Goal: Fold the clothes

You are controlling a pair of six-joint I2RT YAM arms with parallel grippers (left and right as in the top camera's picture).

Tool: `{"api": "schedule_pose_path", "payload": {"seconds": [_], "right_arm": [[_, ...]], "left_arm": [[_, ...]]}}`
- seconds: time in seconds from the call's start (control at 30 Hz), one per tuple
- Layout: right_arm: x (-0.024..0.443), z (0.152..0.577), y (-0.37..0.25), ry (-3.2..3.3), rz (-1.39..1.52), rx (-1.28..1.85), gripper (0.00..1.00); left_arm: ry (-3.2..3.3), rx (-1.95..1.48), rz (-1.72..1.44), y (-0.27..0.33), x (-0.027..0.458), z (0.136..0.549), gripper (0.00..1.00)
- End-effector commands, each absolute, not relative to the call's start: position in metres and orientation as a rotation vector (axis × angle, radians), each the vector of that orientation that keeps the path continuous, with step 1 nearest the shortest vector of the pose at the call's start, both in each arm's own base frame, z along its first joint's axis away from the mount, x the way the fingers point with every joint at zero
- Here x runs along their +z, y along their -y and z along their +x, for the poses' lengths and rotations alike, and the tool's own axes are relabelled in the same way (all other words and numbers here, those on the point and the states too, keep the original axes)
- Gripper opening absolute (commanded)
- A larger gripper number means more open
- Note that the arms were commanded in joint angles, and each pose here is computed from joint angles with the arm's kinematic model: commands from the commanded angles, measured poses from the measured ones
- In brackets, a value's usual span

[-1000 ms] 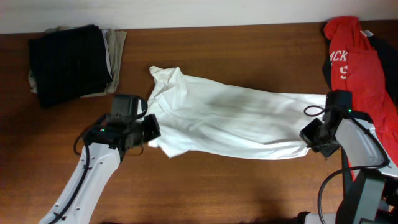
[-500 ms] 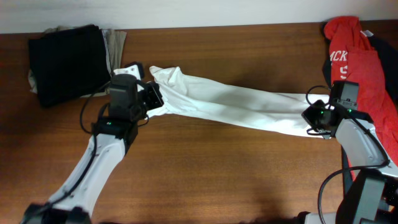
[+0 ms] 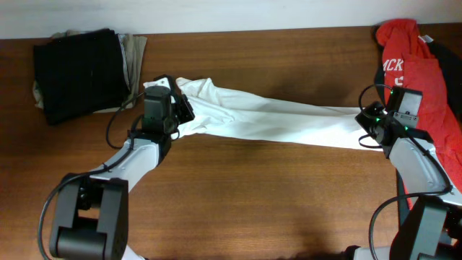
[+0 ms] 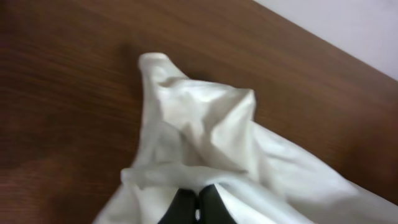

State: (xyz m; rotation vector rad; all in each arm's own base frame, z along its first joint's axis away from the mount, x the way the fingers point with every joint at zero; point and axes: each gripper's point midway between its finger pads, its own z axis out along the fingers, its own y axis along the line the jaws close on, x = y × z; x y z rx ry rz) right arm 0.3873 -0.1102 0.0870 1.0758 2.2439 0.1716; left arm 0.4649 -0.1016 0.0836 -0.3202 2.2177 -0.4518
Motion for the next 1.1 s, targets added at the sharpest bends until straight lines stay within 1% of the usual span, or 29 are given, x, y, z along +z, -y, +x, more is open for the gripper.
{"api": "schedule_pose_path", "payload": {"seconds": [0.0,0.03,0.07,0.1,0.13,0.17,0.2,0.23,0.27,0.3,0.33,0.4,0.5,0.53,0.57,0.6,0.63,0.7,0.73,0.77,0.8,0.87,0.93,0.97,1.0,1.07], "right_arm": [[0.092,0.39,0.122,-2.219,1.076,0.108,0.04],[0.09,0.39,0.122,-2.224,1.074,0.107,0.04],[0.088,0.39,0.122,-2.227,1.075,0.106,0.04],[0.086,0.391,0.122,-2.238,1.059,0.1,0.04],[0.085,0.392,0.123,-2.244,1.043,0.093,0.07],[0.085,0.392,0.123,-2.256,1.015,0.082,0.2],[0.086,0.392,0.123,-2.274,0.969,0.066,0.5],[0.09,0.394,0.124,-2.292,0.906,0.042,0.91],[0.093,0.395,0.125,-2.311,0.87,0.023,0.99],[0.098,0.394,0.127,-2.326,0.864,-0.003,0.99],[0.109,0.39,0.134,-2.35,0.885,-0.064,0.99],[0.134,0.386,0.143,-2.375,0.912,-0.137,0.99],[0.16,0.388,0.132,-2.437,0.832,-0.081,0.99],[0.165,0.39,0.121,-2.461,0.789,-0.011,0.99],[0.165,0.391,0.11,-2.476,0.768,0.074,1.0],[0.163,0.393,0.101,-2.487,0.751,0.141,0.96],[0.156,0.393,0.087,-2.513,0.731,0.229,0.83],[0.142,0.393,0.076,-2.554,0.718,0.272,0.66],[0.135,0.392,0.071,-2.579,0.711,0.279,0.63],[0.127,0.392,0.066,-2.604,0.704,0.281,0.63],[0.116,0.391,0.06,-2.638,0.696,0.286,0.63],[0.104,0.389,0.054,-2.675,0.692,0.289,0.63],[0.085,0.386,0.05,-2.725,0.697,0.29,0.62],[0.077,0.385,0.05,-2.747,0.707,0.282,0.56],[0.07,0.384,0.051,-2.764,0.715,0.273,0.52],[0.059,0.382,0.052,-2.792,0.727,0.267,0.51]], "left_arm": [[-2.189,-0.36,-0.353,0.089,0.074,0.476,0.17],[-2.182,-0.362,-0.352,0.089,0.072,0.478,0.2],[-2.175,-0.363,-0.351,0.09,0.069,0.481,0.3],[-2.168,-0.364,-0.347,0.09,0.067,0.483,0.35],[-2.158,-0.353,-0.314,0.091,0.066,0.486,0.4],[-2.152,-0.336,-0.279,0.091,0.065,0.488,0.49],[-2.139,-0.319,-0.239,0.091,0.069,0.49,0.67],[-2.123,-0.297,-0.193,0.091,0.076,0.493,0.74],[-2.113,-0.278,-0.162,0.089,0.083,0.496,0.76],[-2.105,-0.268,-0.154,0.086,0.091,0.498,0.8],[-2.096,-0.26,-0.164,0.079,0.108,0.5,0.81],[-2.11,-0.242,-0.178,0.069,0.135,0.497,0.81],[-2.156,-0.194,-0.127,0.061,0.166,0.482,0.81],[-2.185,-0.199,-0.105,0.064,0.172,0.474,0.77],[-2.219,-0.237,-0.08,0.072,0.171,0.466,0.66],[-2.246,-0.28,-0.053,0.081,0.168,0.461,0.6],[-2.297,-0.356,-0.007,0.097,0.157,0.452,0.42],[-2.351,-0.428,0.039,0.114,0.141,0.445,0.29],[-2.38,-0.465,0.068,0.126,0.13,0.442,0.22],[-2.411,-0.483,0.088,0.134,0.117,0.44,0.17],[-2.453,-0.487,0.106,0.143,0.099,0.437,0.09],[-2.498,-0.489,0.12,0.149,0.08,0.434,0.01],[-2.533,-0.486,0.122,0.151,0.062,0.433,0.01],[-2.543,-0.48,0.116,0.15,0.055,0.435,0.01],[-2.551,-0.467,0.107,0.147,0.05,0.436,0.01],[-2.563,-0.435,0.08,0.138,0.043,0.438,0.01]]}}
